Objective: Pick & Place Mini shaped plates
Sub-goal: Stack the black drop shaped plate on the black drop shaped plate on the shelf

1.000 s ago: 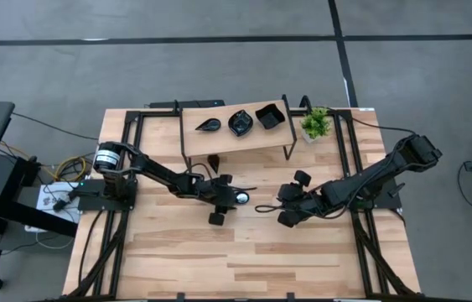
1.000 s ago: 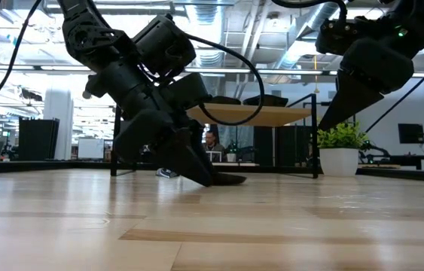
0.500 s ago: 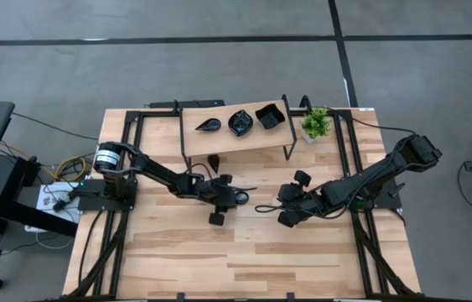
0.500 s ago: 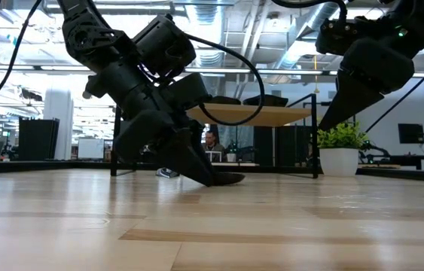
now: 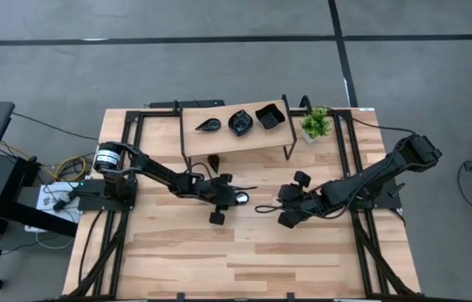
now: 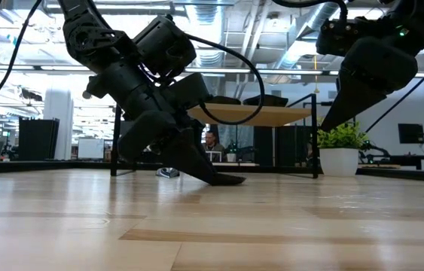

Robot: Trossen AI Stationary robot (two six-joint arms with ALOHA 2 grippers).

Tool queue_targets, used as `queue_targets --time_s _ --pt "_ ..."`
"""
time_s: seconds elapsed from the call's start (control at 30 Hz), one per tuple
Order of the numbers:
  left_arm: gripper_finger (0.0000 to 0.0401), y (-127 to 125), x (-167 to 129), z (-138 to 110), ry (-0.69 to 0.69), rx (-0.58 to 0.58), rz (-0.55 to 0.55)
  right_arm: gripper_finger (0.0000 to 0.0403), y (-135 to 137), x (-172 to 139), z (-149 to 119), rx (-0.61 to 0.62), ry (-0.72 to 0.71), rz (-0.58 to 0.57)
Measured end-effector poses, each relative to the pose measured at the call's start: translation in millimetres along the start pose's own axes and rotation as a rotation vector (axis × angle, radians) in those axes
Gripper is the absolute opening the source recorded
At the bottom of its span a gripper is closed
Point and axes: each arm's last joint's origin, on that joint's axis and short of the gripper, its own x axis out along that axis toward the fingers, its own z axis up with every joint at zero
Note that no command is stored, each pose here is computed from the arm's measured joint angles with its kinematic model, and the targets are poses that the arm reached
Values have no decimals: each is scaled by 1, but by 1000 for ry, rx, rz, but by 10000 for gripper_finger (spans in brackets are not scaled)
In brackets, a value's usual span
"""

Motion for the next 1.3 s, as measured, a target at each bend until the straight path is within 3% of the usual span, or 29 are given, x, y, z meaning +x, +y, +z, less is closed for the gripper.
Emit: queue_targets --time_s 0.6,1.03,1.3 --pt "26 -20 -4 8 -14 47 -3 122 0 0 0 0 1 1" --pt "17 -9 -66 47 -125 37 132 122 2 0 1 10 -2 31" --pt "17 -9 -74 52 -157 -12 96 122 7 -3 -1 -3 -8 54"
